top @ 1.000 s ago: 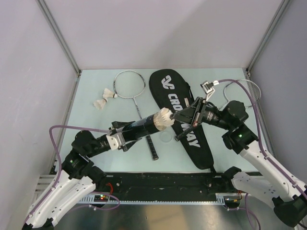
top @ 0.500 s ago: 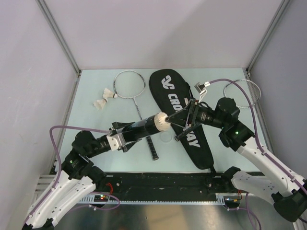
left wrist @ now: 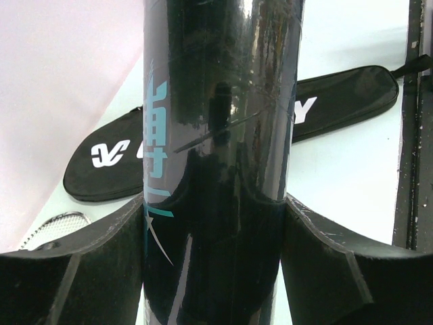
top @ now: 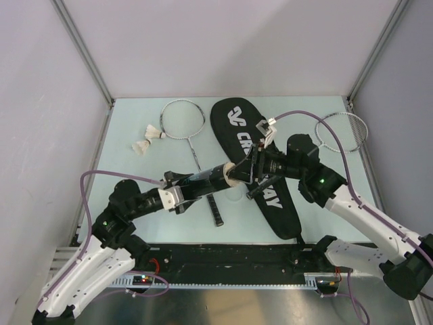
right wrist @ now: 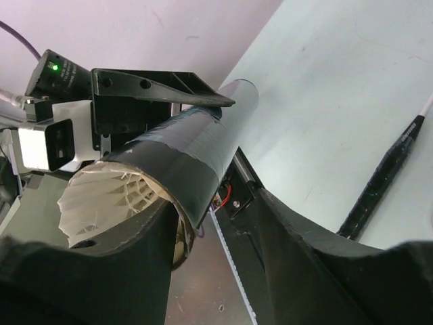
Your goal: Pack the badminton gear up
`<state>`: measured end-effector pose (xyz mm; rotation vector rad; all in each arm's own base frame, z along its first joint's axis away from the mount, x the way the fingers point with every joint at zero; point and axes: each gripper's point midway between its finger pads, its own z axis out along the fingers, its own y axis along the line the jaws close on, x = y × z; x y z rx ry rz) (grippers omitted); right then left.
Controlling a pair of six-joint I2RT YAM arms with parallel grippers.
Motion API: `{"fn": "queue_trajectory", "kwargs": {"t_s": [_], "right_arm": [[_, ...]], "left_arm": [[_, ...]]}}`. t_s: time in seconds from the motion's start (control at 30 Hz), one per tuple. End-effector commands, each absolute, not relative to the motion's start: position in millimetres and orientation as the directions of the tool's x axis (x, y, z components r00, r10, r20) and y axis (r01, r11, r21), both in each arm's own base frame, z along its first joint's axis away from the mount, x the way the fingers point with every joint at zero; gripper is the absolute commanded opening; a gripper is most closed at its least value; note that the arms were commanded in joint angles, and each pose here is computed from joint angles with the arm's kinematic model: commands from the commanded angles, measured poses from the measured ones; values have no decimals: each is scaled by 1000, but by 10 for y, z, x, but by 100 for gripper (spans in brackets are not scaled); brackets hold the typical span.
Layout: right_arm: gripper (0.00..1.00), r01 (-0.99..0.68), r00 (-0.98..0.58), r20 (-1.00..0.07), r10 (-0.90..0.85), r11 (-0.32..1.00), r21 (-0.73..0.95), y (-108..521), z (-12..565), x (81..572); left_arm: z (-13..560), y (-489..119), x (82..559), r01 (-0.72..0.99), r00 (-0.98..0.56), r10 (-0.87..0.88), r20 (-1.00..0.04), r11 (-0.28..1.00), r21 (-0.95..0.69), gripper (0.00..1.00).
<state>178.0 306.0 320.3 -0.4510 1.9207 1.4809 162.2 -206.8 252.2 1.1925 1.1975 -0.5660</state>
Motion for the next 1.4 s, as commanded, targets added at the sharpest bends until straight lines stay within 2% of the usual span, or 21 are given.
{"fn": "queue_trajectory", "kwargs": {"t_s": [0.0,0.37,0.73,0.9,1.0,1.13,1.27,1.37], "right_arm": [[53,-645,-701,-706,106,330,690,3138,3230,1832],[53,-599,-718,-694,53,460,655,3198,2868,1971],[63,-607,-717,-697,7,485,630,3222,2931,2031],[79,-595,-674,-730,116,500,629,2915,3294,2081],[89,-620,-577,-788,213,514,593,2637,3647,2067],[98,-708,-410,-858,308,485,513,2409,4046,1919],[99,-791,-298,-886,354,428,437,2335,4225,1746],[99,-852,-287,-894,343,336,402,2451,4167,1615]], "left_arm": [[2839,-2099,1643,814,427,192,-884,343,468,35],[2805,-2113,1724,808,427,224,-876,342,481,35],[2729,-2094,1801,801,407,255,-877,362,477,34],[2768,-2049,1874,794,361,256,-897,421,439,33],[2832,-2017,1943,784,317,240,-918,479,396,33],[3092,-2016,1946,776,296,129,-946,544,317,33],[3529,-2038,1866,790,298,-60,-953,576,211,33],[3835,-2080,1786,823,274,-200,-941,555,122,34]]}}
